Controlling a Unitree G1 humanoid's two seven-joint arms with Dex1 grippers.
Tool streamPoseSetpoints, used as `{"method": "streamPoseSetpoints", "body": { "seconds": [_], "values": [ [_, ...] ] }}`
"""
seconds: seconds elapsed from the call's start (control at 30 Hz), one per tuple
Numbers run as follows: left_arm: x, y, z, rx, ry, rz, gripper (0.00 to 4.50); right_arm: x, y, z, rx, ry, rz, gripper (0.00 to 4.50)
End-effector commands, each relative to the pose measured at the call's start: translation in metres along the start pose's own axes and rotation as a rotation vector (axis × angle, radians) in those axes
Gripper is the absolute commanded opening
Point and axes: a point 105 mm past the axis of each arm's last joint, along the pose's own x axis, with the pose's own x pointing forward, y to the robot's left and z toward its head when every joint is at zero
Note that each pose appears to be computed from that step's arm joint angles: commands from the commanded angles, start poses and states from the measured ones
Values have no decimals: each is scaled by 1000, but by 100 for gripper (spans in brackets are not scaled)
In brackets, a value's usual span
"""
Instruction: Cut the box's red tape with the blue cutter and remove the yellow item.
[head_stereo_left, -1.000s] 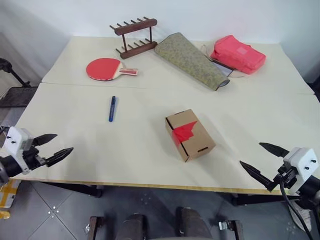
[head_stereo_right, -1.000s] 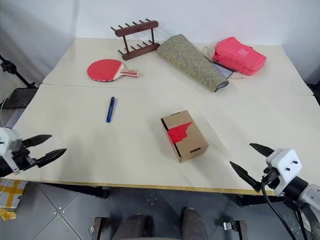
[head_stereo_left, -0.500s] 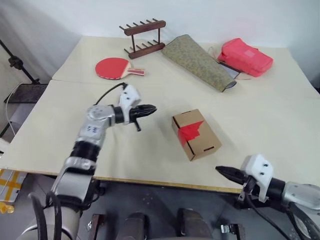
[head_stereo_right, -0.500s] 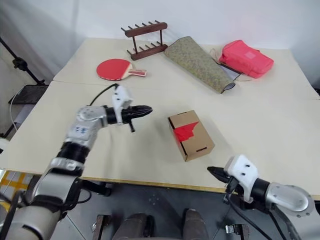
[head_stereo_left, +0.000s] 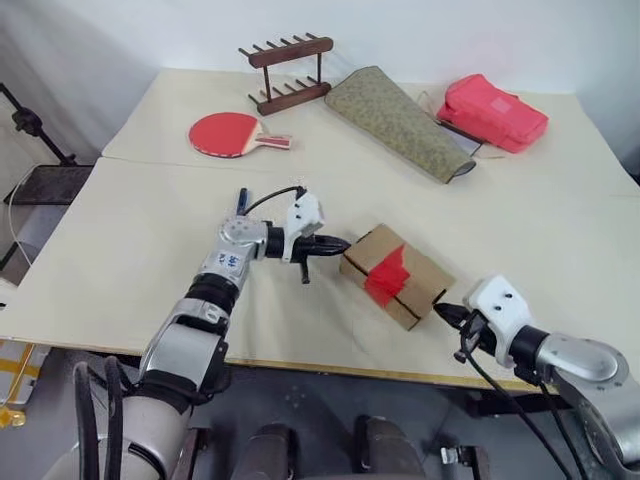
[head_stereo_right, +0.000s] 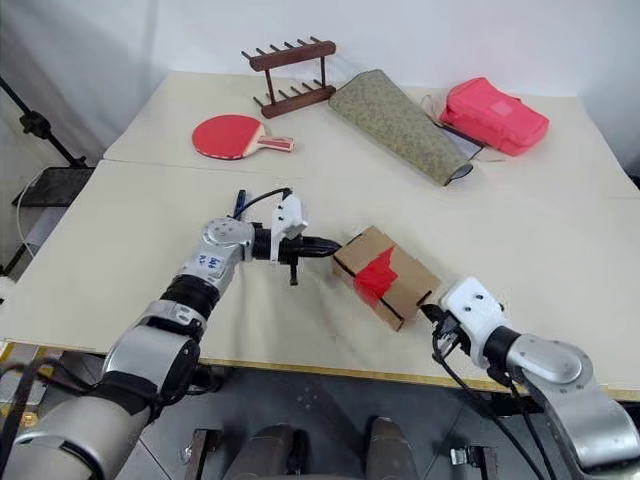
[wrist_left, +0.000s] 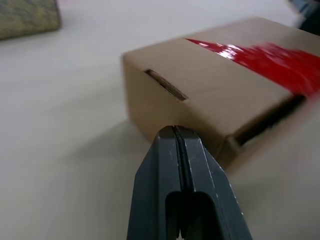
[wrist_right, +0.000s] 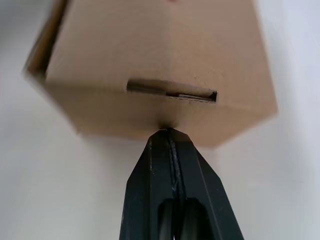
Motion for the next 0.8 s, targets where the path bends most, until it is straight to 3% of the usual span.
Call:
{"method": "streamPoseSetpoints", "body": {
  "seconds": [0.03, 0.2, 0.33, 0.4, 0.47, 0.53, 0.63, 0.8],
  "values": [
    [-1, -38, 12, 14, -51, -206, 1, 0, -37, 15, -92, -30, -120, 0],
    [-15, -57, 17, 44, -46, -178, 1, 7, -75, 29, -129, -93, -238, 0],
    [-32, -51, 31, 38, -74, -120, 1, -9, -91, 22, -146, -72, -271, 0],
    [-50, -34, 43, 24, -90, -62, 1, -27, -96, 12, -94, -37, -279, 0],
    [-62, -14, 56, 11, -120, 4, 1, -39, -86, 0, 3, 14, -217, 0],
    [-61, 12, 66, 15, -141, 101, 1, -45, -53, -10, 75, 89, -50, 0],
    [-31, 43, 61, 34, -80, 227, 1, -48, -4, -20, 162, 168, 157, 0],
    [19, 42, 37, 111, 63, 200, 1, -33, 7, -14, 170, 152, 148, 0]
  ]
}}
